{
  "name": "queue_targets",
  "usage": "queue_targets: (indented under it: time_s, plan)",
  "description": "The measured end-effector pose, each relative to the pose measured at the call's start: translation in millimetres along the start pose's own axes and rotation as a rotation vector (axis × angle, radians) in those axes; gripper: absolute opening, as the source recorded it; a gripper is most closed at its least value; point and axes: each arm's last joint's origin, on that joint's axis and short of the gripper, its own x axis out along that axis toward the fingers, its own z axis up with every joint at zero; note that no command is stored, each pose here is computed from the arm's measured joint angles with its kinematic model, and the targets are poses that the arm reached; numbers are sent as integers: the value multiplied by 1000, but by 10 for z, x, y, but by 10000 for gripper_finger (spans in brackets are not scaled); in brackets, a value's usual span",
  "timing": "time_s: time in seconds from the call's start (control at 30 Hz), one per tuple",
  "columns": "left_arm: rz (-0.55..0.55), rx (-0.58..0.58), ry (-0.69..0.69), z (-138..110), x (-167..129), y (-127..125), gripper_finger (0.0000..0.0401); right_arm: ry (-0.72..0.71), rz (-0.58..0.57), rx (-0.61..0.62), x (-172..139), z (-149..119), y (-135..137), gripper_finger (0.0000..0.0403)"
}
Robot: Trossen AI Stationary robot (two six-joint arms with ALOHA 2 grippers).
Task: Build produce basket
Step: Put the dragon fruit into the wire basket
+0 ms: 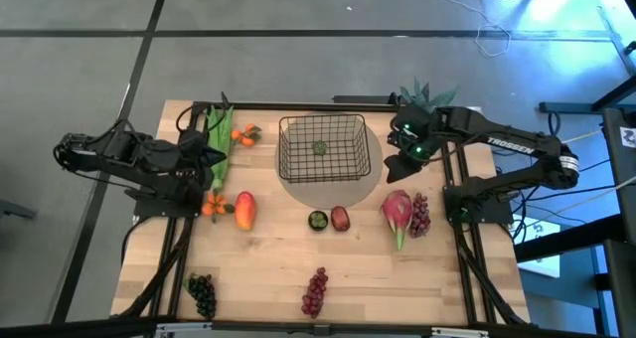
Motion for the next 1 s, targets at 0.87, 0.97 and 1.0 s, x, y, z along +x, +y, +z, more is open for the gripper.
queue_targets:
  time_s: [0.87, 0.97, 1.0]
  plan:
    - [0, 54, 3, -3, 0, 1, 30, -5, -421, 494, 228, -353, 8, 103]
    - [0, 54, 3, -3, 0, 1, 30, -25, -458, 557, 307, -359, 31, 103]
    - [0, 54, 3, -3, 0, 1, 30, -21, -466, 567, 336, -359, 39, 103]
